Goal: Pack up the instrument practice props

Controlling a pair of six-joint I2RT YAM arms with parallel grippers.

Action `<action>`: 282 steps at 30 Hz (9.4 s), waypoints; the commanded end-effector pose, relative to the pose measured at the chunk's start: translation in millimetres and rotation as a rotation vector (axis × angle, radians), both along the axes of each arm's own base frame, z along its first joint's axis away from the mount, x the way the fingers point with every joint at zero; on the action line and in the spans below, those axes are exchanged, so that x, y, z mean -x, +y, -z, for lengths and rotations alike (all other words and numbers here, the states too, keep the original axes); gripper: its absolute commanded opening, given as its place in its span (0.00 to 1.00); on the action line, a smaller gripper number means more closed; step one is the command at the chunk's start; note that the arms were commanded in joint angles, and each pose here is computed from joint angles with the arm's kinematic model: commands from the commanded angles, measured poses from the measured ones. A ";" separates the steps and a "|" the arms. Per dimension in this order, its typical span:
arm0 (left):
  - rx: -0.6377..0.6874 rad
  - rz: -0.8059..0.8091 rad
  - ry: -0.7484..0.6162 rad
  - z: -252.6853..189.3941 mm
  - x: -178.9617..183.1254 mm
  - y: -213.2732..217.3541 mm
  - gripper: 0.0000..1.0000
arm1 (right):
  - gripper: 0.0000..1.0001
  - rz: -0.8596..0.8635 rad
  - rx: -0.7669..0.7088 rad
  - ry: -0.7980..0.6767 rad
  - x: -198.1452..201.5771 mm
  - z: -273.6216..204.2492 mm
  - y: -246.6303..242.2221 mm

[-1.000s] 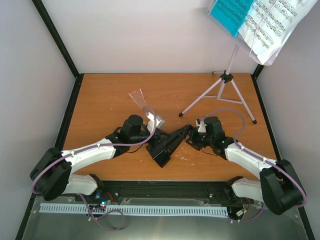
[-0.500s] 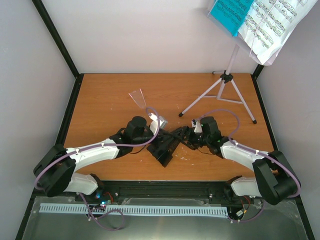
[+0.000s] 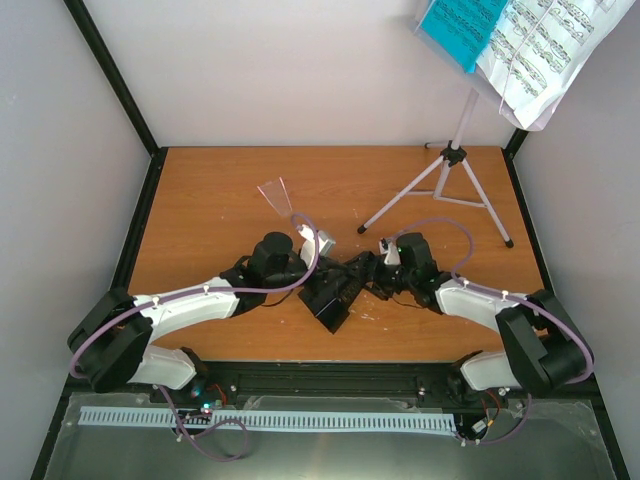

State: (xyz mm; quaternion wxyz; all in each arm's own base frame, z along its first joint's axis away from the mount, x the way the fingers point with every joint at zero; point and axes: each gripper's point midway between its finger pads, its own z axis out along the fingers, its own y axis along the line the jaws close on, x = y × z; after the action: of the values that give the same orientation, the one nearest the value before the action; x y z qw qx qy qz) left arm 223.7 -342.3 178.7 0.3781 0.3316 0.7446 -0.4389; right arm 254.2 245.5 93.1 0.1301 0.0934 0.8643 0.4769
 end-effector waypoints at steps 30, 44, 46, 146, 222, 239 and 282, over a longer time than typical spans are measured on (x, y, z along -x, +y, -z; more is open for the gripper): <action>-0.010 -0.480 -0.193 -166.1 -65.5 119.1 1.00 | 0.51 0.176 0.522 -0.703 -38.7 -133.8 -18.1; -0.197 -0.811 -0.344 -148.5 -120.2 217.5 1.00 | 0.50 0.276 0.809 -0.808 -23.9 -131.4 16.4; -0.226 -0.845 -0.366 -141.1 -121.4 224.9 0.99 | 0.50 0.275 0.832 -0.806 -25.1 -125.7 18.0; -0.171 -0.866 -0.405 -131.1 -113.0 228.8 0.99 | 0.61 -0.122 0.300 -0.408 43.2 32.7 16.7; -0.176 -0.813 -0.364 -116.5 -118.5 217.2 1.00 | 0.82 -0.456 0.289 -1.323 15.2 -50.4 84.0; -0.165 -0.733 -0.359 -113.5 -115.9 203.8 0.99 | 0.68 -0.441 0.252 -1.304 20.6 -47.5 81.7; -0.130 -0.517 -0.397 -112.8 -94.8 163.0 0.99 | 0.99 -0.424 0.237 -1.206 9.4 -52.9 87.2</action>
State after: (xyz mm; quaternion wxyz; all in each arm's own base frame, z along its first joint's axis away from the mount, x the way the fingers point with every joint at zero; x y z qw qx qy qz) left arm 319.1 -175.9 285.9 0.5809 0.2229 0.7542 -0.2099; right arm 243.1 330.3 133.2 0.4984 -0.3763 0.6943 0.3576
